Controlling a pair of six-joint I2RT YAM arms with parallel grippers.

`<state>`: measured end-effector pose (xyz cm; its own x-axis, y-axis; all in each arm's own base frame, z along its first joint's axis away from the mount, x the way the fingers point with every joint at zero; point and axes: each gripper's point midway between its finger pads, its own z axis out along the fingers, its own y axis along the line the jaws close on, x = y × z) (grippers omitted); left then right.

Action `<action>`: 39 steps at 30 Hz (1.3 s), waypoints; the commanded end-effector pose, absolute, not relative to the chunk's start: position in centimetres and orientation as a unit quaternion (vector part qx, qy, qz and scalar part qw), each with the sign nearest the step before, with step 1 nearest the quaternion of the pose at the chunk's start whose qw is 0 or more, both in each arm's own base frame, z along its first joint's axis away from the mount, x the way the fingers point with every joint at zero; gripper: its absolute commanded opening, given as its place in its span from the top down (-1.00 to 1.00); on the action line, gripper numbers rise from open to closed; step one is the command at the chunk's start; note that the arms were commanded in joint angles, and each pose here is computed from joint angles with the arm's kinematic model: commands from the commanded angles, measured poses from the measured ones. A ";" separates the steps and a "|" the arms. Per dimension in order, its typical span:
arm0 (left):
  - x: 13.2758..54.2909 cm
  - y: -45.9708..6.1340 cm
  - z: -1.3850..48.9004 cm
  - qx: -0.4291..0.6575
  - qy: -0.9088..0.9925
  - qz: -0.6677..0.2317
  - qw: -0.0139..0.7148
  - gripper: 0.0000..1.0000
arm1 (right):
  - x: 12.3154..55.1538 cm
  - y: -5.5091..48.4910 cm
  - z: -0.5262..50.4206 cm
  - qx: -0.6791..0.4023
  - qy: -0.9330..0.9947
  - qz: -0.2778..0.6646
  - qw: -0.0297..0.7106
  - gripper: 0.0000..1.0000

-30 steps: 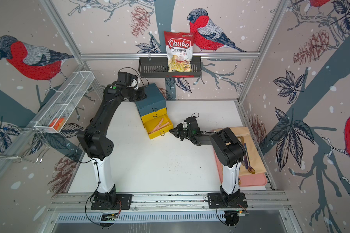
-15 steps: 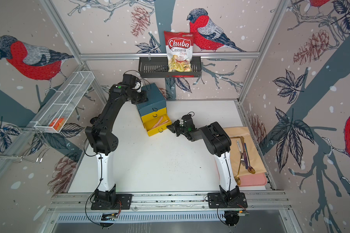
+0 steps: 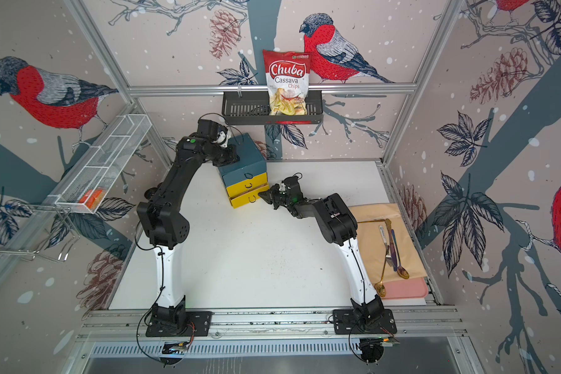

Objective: Place the fruit knives into the drawer by color
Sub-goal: Close the drawer in the storage box, then reset both arms

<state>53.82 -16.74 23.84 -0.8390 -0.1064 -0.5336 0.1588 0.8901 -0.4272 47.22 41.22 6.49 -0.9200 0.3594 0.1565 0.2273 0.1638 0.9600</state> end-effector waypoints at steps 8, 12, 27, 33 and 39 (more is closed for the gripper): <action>50.8 -15.6 19.9 0.003 0.960 -0.200 0.197 1.00 | 48.2 42.3 7.0 0.180 0.748 0.637 0.049 1.00; 50.7 -15.7 20.2 0.003 0.959 -0.200 0.198 1.00 | 47.7 42.3 7.5 0.179 0.749 0.636 0.048 1.00; 46.8 -13.0 29.6 0.008 0.920 -0.154 0.360 -0.92 | 41.5 35.2 22.1 0.021 0.782 0.602 0.163 -1.00; 42.2 -7.1 29.4 -0.037 0.852 -0.084 0.515 -0.95 | 42.4 24.6 22.3 0.023 0.866 0.408 0.288 -1.00; 39.1 -3.0 24.4 -0.038 0.818 -0.017 0.574 -0.96 | 42.8 10.8 19.5 0.121 0.871 0.249 0.406 -1.00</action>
